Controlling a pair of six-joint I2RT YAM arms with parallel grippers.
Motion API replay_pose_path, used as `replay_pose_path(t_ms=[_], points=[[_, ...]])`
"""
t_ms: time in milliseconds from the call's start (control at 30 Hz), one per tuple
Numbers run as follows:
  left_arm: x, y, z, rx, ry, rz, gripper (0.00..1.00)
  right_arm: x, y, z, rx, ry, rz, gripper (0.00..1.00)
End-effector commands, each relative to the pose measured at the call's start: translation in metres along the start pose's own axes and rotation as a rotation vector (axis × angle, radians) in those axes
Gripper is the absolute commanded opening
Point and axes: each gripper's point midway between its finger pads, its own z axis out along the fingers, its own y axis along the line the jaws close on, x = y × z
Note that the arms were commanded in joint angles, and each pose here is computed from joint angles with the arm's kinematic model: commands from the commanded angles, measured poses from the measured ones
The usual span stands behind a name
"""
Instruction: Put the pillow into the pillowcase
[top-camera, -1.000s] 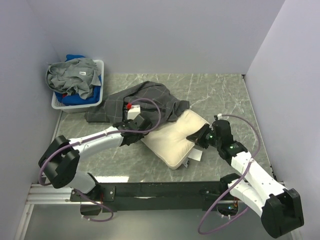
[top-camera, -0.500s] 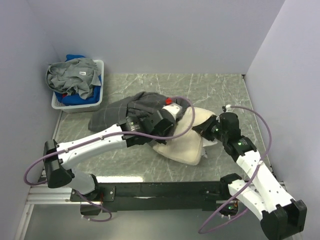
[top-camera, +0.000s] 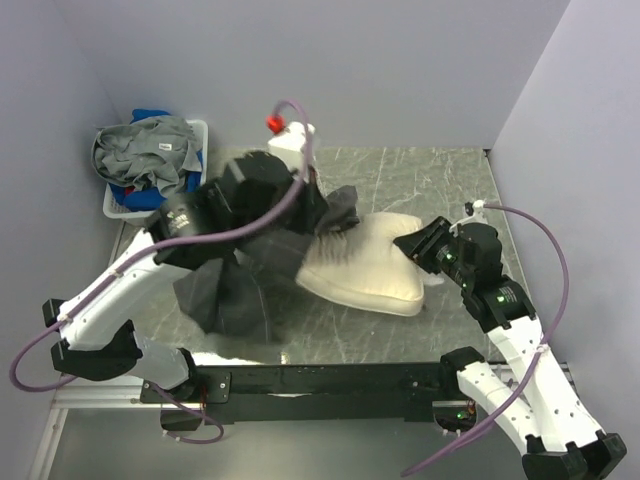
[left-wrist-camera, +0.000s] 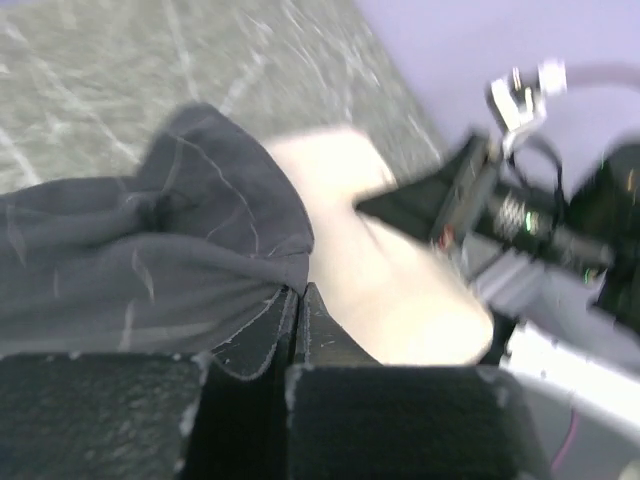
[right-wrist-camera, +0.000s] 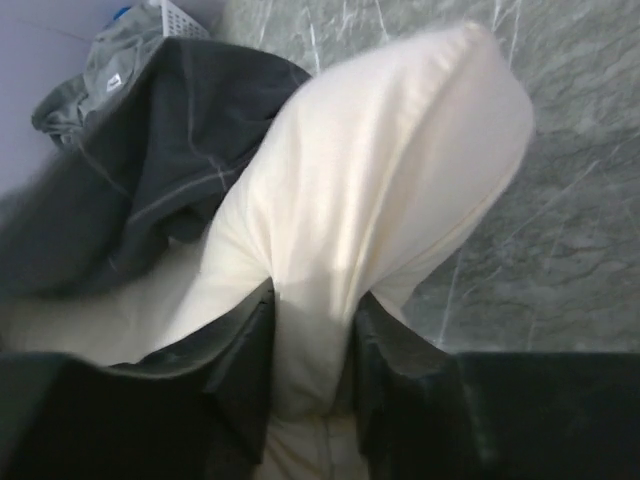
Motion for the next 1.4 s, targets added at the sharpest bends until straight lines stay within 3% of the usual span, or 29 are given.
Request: replay_pose_path(t_ms=[0, 133, 300, 367, 567, 767, 933, 1000, 1067, 1167, 1367], points=[[-0.027, -0.014, 0.0, 0.041, -0.065, -0.181, 0.01, 0.003, 0.022, 0.003, -0.12, 0.023, -0.026, 0.51], [-0.021, -0.03, -0.006, 0.141, -0.041, -0.245, 0.01, 0.029, 0.01, 0.014, -0.128, 0.114, -0.108, 0.67], [-0.038, -0.017, -0.017, 0.126, -0.086, -0.328, 0.01, 0.032, 0.01, 0.015, -0.149, 0.122, -0.27, 0.82], [-0.043, -0.021, -0.023, 0.162, -0.091, -0.356, 0.01, 0.044, 0.027, 0.012, -0.23, 0.185, -0.298, 0.82], [-0.079, -0.038, -0.042, 0.232, -0.144, -0.371, 0.01, 0.094, 0.054, 0.022, -0.21, 0.301, -0.39, 0.8], [-0.084, -0.015, -0.001, 0.221, -0.108, -0.429, 0.01, 0.131, 0.031, 0.051, -0.189, 0.396, -0.335, 0.81], [-0.075, 0.044, 0.051, 0.08, -0.094, -0.535, 0.01, 0.189, 0.043, 0.043, -0.411, 0.671, -0.32, 0.75], [-0.058, 0.079, 0.076, -0.021, -0.085, -0.583, 0.01, 0.192, 0.036, 0.047, -0.372, 0.68, -0.344, 0.74], [-0.025, 0.111, 0.101, -0.122, -0.046, -0.62, 0.01, 0.178, 0.026, 0.056, -0.303, 0.613, -0.35, 0.8], [0.019, 0.151, 0.127, -0.237, 0.003, -0.659, 0.01, 0.137, 0.026, 0.06, -0.291, 0.507, -0.304, 0.83], [0.051, 0.184, 0.141, -0.309, 0.002, -0.673, 0.01, 0.048, 0.051, 0.044, -0.318, 0.23, -0.372, 0.94]])
